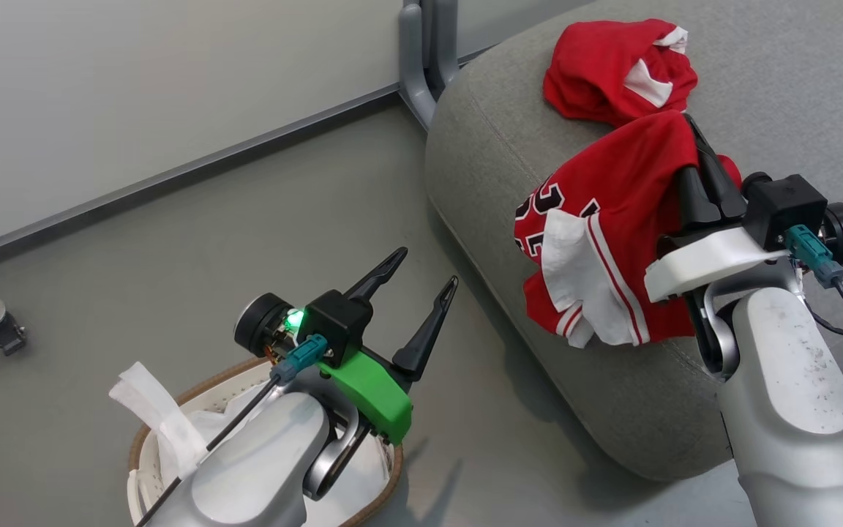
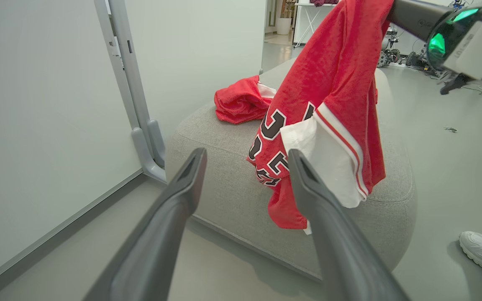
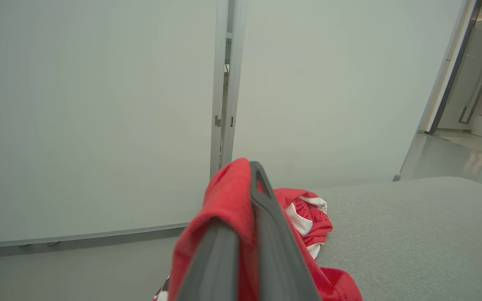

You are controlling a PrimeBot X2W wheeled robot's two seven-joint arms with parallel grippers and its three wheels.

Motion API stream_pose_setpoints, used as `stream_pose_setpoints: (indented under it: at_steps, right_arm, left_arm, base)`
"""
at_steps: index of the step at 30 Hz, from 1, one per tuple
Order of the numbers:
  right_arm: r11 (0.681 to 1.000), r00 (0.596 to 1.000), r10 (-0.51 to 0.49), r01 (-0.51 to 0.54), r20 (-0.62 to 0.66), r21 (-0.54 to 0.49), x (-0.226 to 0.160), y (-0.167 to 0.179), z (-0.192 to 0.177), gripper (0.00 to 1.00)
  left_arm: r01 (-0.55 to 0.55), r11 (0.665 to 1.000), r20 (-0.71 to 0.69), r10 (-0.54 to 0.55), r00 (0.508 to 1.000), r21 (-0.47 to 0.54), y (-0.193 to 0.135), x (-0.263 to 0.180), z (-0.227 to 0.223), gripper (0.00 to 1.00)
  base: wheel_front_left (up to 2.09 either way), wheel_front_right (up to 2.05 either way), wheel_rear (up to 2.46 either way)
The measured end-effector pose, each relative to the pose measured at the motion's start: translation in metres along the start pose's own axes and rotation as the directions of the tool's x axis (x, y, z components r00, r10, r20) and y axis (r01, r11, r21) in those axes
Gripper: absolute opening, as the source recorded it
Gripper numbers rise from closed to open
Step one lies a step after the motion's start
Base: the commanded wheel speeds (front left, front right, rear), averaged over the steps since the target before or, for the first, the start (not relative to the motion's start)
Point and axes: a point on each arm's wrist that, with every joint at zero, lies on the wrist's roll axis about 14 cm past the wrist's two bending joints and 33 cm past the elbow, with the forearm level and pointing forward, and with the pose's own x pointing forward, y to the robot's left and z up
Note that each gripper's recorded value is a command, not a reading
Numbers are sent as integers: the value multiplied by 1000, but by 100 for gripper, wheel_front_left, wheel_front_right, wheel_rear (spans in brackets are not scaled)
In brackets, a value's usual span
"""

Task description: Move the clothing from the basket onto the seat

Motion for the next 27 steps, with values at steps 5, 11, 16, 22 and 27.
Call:
stream_pose_setpoints:
  at_steps: [5,11,16,22,27]
  right_arm:
    - [998,997,-62,61,-36,-32,-9,-23,-10,0]
    - [995,991,-89,83,-99,-60,-10,-32,-31,0]
    - [995,992,-30,18,-121,-95,20,-20,-34,0]
    - [991,1000,-1,-2,-27,-133,87,-25,12,0]
    - [975,998,-10,24,65,-219,146,-44,75,0]
  left_arm:
    - [47,999,-12,-47,999,-27,-10,11,-12,100]
    - [73,996,-19,-74,997,-59,-12,16,-23,100]
    - [71,995,-17,-72,997,-63,-5,17,-28,100]
    - [49,996,-18,-50,999,-72,7,11,-36,100]
    - [28,997,-5,-28,1000,-68,20,9,-35,100]
  base:
    - [0,0,0]
    - [0,0,0]
    - [0,0,0]
    - [0,0,0]
    - [0,0,0]
